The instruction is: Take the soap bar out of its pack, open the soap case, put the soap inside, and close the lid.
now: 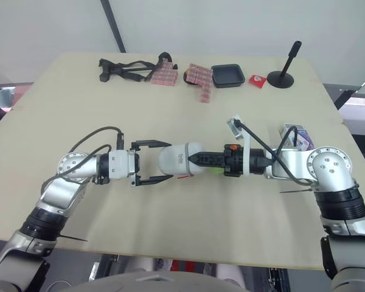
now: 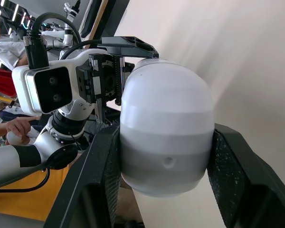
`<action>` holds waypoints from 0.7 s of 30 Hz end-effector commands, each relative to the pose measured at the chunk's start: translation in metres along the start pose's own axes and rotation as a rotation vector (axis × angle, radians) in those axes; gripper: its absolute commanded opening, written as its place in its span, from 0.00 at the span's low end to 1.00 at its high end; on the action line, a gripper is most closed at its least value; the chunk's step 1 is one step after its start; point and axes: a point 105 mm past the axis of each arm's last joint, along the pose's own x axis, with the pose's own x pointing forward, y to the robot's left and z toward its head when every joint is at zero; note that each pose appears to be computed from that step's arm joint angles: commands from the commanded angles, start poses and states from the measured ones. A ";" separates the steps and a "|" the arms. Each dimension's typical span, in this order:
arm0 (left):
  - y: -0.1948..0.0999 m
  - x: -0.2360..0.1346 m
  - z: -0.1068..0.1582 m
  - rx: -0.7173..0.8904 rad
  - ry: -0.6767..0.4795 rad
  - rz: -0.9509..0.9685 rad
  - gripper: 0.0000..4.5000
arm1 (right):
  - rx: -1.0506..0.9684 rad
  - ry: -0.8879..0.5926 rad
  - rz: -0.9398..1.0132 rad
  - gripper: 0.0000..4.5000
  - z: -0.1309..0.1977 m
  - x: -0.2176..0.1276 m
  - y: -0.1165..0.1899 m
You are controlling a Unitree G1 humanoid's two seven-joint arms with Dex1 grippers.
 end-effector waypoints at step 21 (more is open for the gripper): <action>-0.001 -0.004 0.007 0.007 -0.014 0.012 0.77 | -0.017 -0.015 0.197 0.45 0.002 -0.022 0.020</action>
